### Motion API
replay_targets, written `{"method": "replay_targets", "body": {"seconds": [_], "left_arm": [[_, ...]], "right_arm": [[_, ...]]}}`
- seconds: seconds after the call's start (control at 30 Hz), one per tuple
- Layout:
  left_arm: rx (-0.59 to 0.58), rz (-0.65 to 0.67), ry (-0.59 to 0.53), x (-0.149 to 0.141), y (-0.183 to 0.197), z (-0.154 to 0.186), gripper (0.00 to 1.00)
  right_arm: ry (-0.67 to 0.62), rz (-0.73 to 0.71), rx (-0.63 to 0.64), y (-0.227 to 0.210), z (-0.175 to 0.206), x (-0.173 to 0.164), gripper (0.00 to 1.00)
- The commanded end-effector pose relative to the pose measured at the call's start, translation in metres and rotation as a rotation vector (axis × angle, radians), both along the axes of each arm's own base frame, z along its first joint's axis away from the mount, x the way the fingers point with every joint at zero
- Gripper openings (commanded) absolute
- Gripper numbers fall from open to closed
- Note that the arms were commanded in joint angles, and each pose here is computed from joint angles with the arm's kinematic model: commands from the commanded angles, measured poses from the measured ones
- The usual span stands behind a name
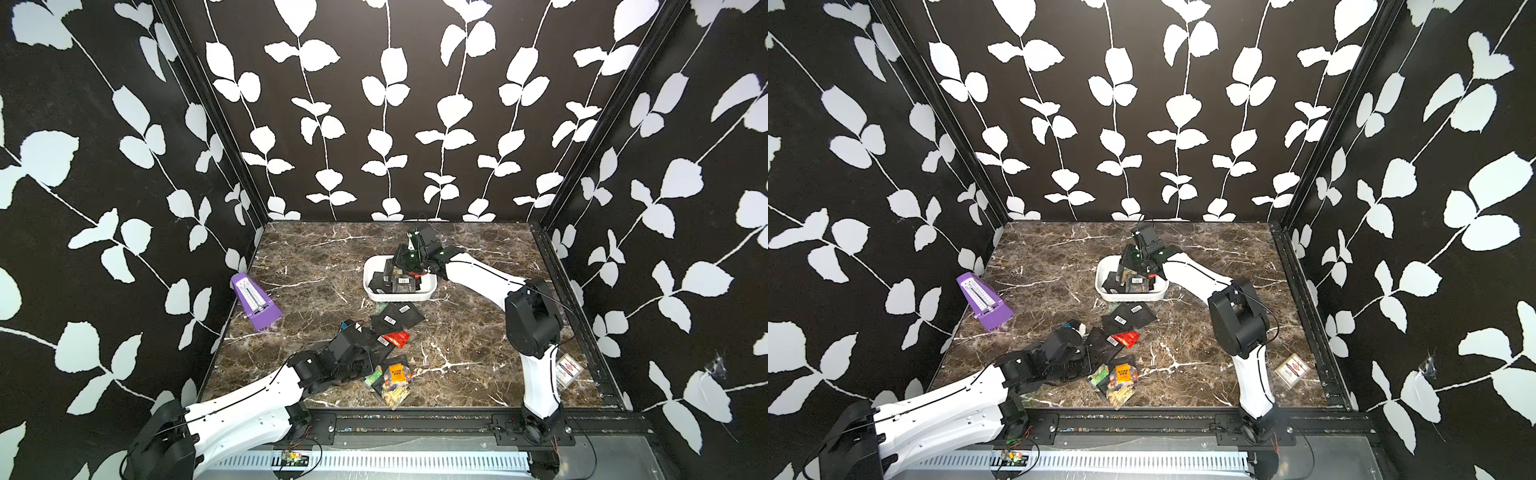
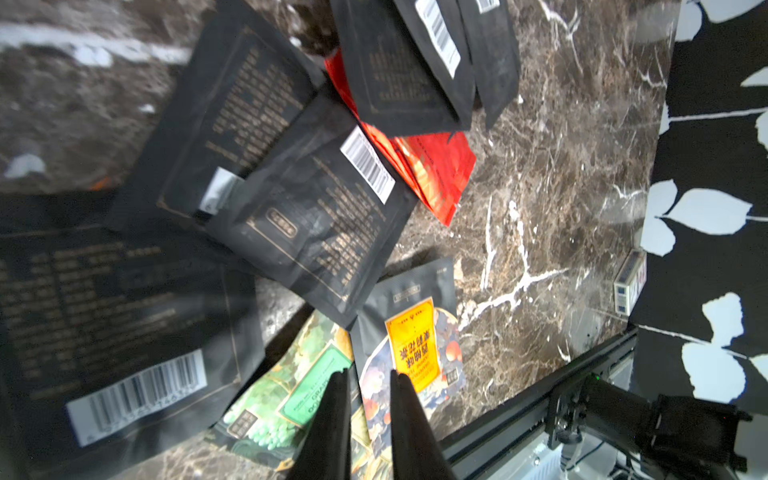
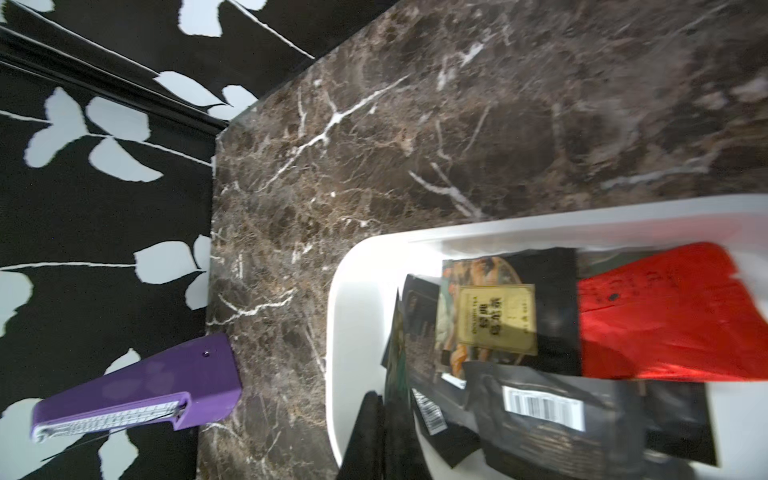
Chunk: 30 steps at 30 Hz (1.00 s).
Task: Put the tea bags into the storage box
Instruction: Place the tea bag in the storage box, then pick up the tea bag from the center of the board.
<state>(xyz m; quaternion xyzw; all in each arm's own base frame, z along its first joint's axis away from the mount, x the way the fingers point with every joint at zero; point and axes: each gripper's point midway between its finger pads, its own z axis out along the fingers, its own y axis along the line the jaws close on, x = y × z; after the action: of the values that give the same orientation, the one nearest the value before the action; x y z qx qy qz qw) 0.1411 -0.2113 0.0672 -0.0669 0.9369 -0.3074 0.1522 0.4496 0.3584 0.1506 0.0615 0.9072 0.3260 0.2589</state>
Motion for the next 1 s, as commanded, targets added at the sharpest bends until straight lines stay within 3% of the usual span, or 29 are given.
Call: {"method": "replay_targets", "body": {"seconds": [0.0, 0.23, 0.37, 0.57, 0.67, 0.97], "left_arm": [[0.004, -0.017, 0.005, -0.007, -0.003, 0.001, 0.14], [0.036, -0.034, -0.001, -0.013, -0.013, 0.001, 0.06], [0.032, -0.043, 0.0, -0.011, -0.021, 0.003, 0.04], [0.02, -0.068, 0.014, -0.011, -0.034, 0.005, 0.0], [0.035, -0.073, 0.024, -0.013, -0.035, 0.001, 0.0], [0.077, -0.085, 0.047, -0.017, -0.035, -0.012, 0.0]], "right_arm": [[-0.051, -0.008, -0.05, -0.022, 0.023, 0.005, 0.34], [-0.09, 0.019, -0.157, -0.071, 0.053, -0.04, 0.49], [-0.047, 0.072, -0.115, -0.09, 0.054, -0.101, 0.49], [0.067, 0.094, -0.049, -0.107, 0.007, -0.215, 0.49], [0.099, 0.081, -0.021, -0.11, -0.017, -0.257, 0.49], [0.17, 0.147, -0.023, -0.08, -0.069, -0.301, 0.49]]}}
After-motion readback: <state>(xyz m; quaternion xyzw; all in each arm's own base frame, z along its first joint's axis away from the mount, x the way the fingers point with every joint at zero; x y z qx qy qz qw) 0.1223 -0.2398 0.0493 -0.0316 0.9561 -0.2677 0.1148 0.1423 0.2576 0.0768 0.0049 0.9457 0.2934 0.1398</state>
